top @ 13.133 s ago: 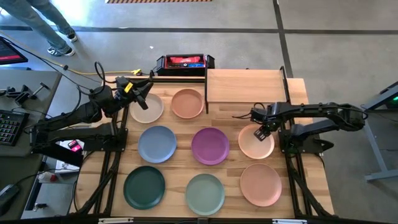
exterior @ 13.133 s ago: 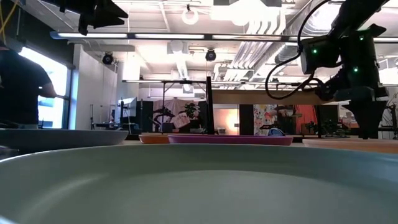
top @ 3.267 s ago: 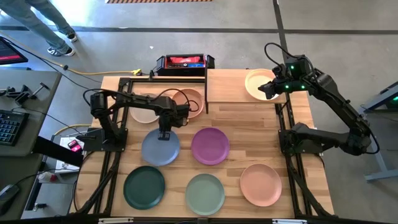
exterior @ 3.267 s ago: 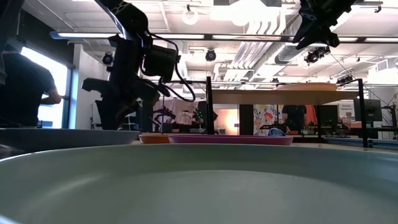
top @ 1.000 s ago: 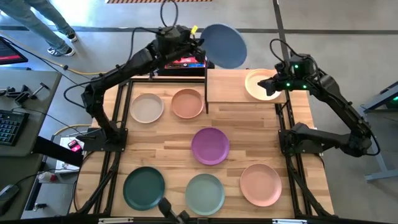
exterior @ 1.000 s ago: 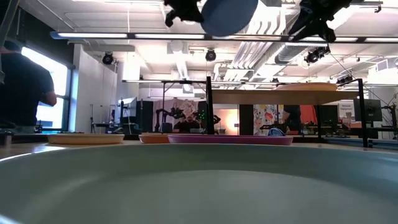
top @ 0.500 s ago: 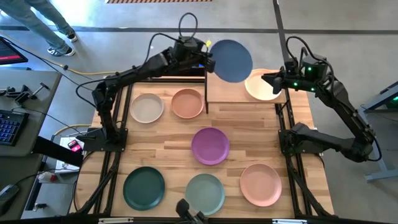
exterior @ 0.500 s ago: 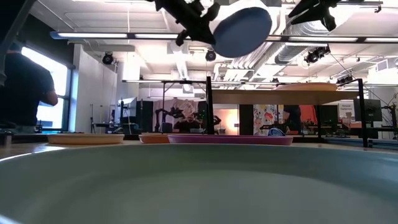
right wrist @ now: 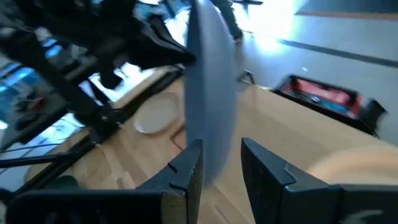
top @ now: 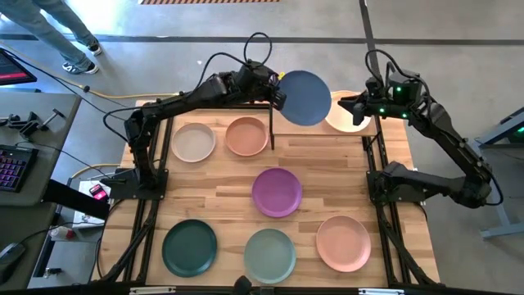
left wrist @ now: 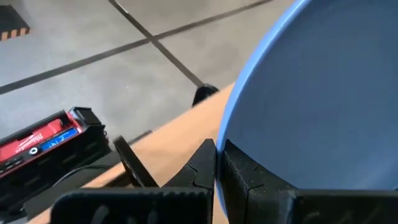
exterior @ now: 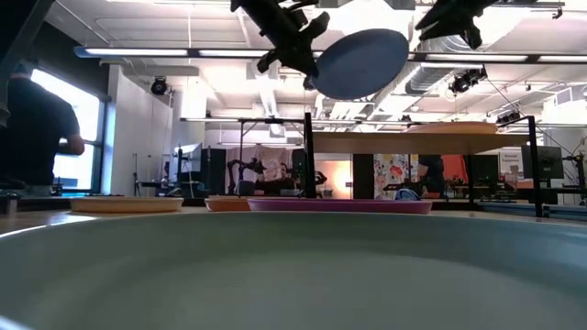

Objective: Place and stack plates onto a shelf
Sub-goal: Put the blue plate on the shelf

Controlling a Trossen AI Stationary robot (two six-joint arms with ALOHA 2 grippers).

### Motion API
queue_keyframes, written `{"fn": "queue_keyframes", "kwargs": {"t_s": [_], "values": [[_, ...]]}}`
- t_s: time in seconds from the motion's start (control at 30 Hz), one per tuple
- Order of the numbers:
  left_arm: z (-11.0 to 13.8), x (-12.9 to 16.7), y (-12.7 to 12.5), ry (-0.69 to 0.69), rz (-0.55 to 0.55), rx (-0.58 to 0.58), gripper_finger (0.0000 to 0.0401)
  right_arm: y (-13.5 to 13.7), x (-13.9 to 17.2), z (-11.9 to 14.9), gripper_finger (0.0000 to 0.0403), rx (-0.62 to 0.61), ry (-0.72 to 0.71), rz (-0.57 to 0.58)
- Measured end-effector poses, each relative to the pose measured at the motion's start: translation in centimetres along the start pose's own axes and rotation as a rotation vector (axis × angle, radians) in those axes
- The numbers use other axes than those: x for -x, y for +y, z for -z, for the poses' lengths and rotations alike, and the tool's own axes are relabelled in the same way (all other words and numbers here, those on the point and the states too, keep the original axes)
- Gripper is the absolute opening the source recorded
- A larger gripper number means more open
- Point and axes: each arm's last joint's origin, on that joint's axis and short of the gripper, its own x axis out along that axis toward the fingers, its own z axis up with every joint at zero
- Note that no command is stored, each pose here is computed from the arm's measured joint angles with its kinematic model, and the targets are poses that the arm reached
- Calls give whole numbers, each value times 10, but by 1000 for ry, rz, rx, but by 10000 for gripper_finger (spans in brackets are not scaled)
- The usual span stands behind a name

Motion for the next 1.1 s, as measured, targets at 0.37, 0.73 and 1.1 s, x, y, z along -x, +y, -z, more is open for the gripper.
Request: {"fn": "queue_keyframes", "kwargs": {"t_s": [0.37, 0.73, 1.1], "values": [[15, 12, -10, 104, -56, -35, 1, 19, -5, -10, 93, 119, -80, -226], [8, 43, -6, 51, -198, -57, 1, 8, -38, -14, 150, 165, -61, -89], [9, 43, -4, 17, -290, -50, 1, 9, -66, -8, 156, 235, -1, 32]]}}
